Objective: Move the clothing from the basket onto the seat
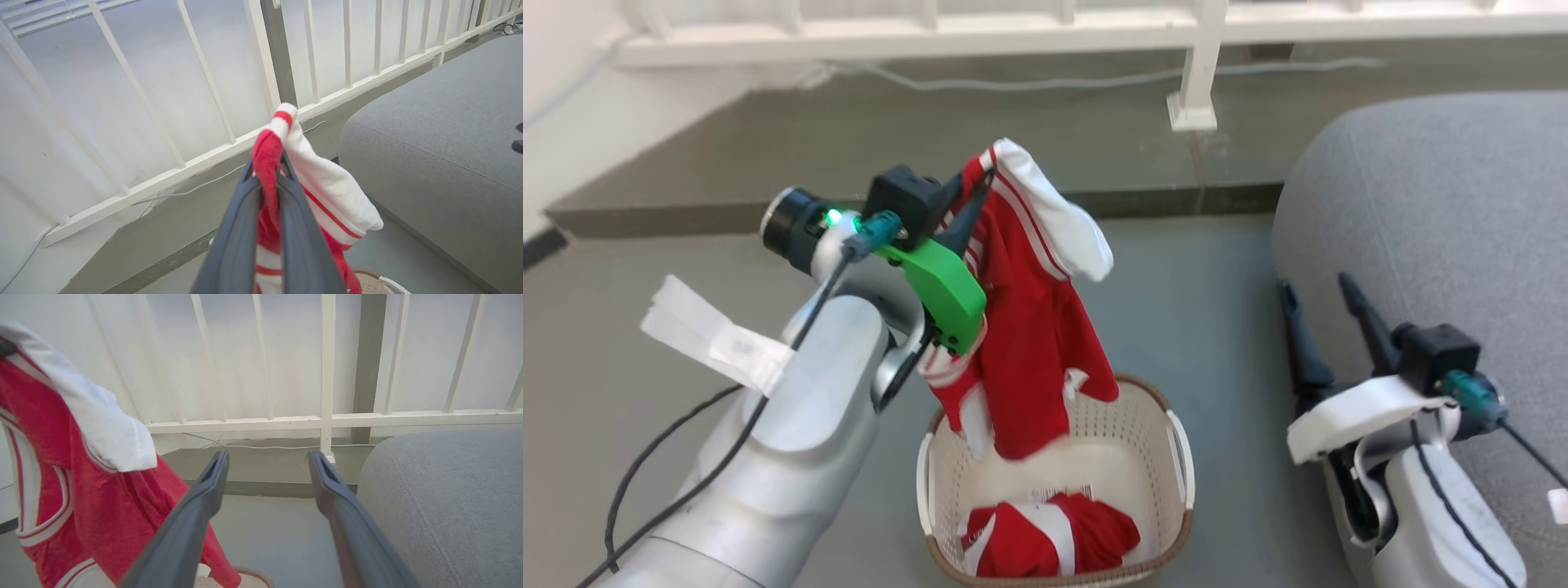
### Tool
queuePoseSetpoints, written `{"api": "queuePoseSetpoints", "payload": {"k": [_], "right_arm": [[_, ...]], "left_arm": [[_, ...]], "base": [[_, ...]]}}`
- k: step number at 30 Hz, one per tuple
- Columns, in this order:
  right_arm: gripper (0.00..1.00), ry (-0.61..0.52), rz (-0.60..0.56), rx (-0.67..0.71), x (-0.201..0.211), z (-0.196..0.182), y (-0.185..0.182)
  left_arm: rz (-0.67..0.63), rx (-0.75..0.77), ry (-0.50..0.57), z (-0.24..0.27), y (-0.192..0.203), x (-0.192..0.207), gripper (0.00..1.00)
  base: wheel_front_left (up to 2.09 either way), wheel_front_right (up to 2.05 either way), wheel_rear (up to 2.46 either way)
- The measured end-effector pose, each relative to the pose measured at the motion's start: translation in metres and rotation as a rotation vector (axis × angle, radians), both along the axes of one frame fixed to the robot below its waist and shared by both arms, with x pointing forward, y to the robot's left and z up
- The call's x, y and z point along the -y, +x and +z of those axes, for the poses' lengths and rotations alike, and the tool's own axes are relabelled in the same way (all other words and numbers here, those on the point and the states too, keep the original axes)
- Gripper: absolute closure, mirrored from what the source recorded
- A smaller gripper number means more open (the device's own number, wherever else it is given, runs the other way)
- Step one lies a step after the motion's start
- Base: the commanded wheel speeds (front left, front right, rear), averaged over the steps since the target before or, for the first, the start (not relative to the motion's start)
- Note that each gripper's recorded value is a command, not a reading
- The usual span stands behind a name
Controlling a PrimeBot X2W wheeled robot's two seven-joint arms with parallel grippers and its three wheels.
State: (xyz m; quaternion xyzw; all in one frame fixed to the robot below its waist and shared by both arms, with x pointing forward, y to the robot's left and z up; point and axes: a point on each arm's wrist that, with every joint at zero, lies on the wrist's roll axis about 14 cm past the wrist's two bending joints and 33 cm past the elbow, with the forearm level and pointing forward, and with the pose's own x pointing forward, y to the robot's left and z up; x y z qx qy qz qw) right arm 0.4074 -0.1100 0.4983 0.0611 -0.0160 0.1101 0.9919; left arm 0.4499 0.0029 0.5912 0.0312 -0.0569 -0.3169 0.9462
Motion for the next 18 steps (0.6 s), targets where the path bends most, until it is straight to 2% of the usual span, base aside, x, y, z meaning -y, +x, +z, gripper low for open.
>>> {"api": "queuePoseSetpoints", "payload": {"k": [8, 18], "right_arm": [[0.00, -0.023, 0.176, 0.047, -0.049, 0.016, -0.025], [0.00, -0.055, 0.430, 0.022, -0.122, 0.006, -0.058]], "left_arm": [[-0.013, 0.053, -0.015, 0.034, -0.027, 0.005, 1.00], [-0.015, 0.141, -0.026, 0.066, -0.048, 0.000, 1.00]], "base": [[0.00, 0.00, 0.00], [0.00, 0.00, 0.00]]}}
